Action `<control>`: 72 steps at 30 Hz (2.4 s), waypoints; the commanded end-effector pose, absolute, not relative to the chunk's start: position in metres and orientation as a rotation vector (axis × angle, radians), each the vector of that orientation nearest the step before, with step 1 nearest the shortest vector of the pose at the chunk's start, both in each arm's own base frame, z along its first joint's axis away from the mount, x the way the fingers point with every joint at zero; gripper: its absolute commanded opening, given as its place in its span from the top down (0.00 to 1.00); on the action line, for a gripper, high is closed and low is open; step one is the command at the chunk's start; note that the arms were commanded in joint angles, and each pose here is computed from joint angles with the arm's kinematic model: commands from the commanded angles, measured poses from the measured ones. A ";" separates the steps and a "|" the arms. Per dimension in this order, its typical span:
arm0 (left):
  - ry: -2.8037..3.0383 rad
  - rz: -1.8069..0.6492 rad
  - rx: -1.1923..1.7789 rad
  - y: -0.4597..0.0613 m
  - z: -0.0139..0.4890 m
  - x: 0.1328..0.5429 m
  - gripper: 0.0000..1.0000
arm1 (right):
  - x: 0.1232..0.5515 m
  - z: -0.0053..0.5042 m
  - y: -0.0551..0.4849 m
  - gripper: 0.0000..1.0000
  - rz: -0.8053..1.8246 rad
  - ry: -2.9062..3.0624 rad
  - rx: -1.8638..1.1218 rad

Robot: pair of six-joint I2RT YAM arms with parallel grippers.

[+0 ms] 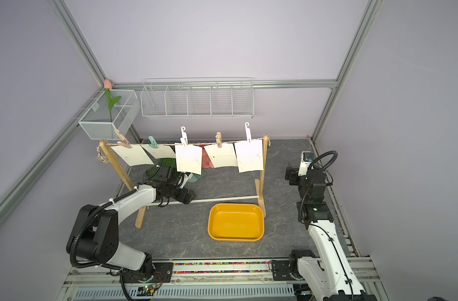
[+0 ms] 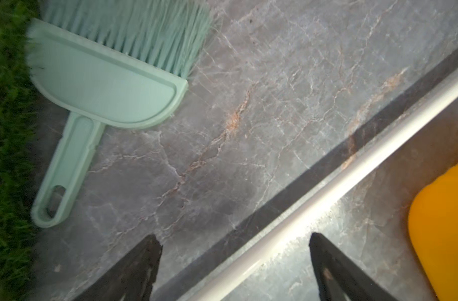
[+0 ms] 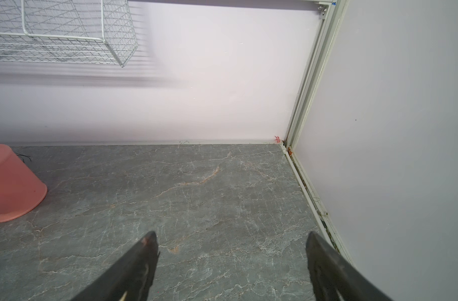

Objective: Remove the postcards from the strings
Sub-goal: Pinch the postcard on the clothesline.

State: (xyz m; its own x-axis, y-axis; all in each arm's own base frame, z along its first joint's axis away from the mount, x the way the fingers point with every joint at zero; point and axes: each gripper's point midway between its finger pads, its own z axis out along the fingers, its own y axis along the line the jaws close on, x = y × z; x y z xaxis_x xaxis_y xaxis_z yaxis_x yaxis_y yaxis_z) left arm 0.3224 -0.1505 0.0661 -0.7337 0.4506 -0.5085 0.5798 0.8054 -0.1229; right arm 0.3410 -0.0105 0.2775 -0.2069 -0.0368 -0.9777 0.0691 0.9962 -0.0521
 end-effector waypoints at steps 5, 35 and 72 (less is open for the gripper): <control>2.712 -0.521 0.713 -0.162 0.065 0.299 0.11 | 0.337 0.294 -0.012 0.11 -0.136 1.738 -0.004; 2.879 -1.024 0.192 -0.205 0.105 0.173 0.00 | 0.328 0.312 -0.014 0.11 -0.147 1.701 0.009; 1.704 -0.990 1.069 -0.265 0.294 0.110 0.03 | 0.222 0.485 0.109 0.11 0.646 1.459 -0.411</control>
State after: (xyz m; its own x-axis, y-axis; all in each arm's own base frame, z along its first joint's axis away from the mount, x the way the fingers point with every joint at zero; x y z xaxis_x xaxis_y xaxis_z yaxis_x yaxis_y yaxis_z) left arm 0.1102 -0.2548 0.2559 -0.4347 0.2715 -0.8587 0.8621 0.4011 -0.3096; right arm 0.2505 0.0707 0.4691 0.0059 0.2161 -0.9764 -0.4142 0.8892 0.1943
